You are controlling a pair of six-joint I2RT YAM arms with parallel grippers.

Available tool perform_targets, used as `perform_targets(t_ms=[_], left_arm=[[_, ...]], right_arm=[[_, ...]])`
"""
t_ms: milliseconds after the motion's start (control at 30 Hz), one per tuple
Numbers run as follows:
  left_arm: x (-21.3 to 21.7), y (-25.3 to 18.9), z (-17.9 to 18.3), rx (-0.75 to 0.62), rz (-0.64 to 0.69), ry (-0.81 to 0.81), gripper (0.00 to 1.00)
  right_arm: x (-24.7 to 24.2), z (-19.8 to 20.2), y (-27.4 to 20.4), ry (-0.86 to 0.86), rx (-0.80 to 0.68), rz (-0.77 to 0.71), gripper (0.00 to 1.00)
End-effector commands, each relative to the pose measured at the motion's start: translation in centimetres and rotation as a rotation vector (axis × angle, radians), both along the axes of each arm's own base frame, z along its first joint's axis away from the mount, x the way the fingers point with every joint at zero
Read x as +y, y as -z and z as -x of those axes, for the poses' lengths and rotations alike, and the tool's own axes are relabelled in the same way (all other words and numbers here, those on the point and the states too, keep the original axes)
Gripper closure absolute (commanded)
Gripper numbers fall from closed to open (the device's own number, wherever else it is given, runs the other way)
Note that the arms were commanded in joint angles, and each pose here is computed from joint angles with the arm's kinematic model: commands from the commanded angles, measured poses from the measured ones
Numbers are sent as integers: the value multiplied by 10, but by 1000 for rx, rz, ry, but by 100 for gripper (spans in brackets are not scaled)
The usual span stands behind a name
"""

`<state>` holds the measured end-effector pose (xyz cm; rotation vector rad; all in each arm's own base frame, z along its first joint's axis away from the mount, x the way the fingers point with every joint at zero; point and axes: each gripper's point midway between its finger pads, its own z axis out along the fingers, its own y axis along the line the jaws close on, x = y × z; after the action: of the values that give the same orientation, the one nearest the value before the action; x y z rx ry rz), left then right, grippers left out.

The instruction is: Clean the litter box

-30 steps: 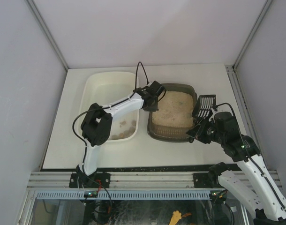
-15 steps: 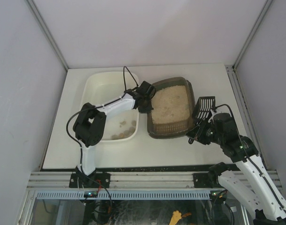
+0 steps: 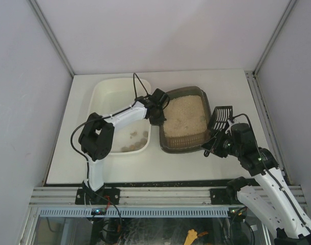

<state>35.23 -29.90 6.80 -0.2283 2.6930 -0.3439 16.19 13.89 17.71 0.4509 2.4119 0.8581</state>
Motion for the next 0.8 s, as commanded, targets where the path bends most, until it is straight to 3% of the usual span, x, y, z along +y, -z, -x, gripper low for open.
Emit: perform_targets(t_ms=[0, 467, 767], left_arm=[[-11, -48, 22, 69, 127, -50, 100], [-9, -54, 51, 167, 119, -171, 99], [-31, -69, 44, 183, 241, -349, 100]], right_arm=[[7, -11, -7, -5, -46, -47, 100], [46, -18, -11, -126, 18, -278, 100], [78, -27, -71, -77, 51, -589, 100]])
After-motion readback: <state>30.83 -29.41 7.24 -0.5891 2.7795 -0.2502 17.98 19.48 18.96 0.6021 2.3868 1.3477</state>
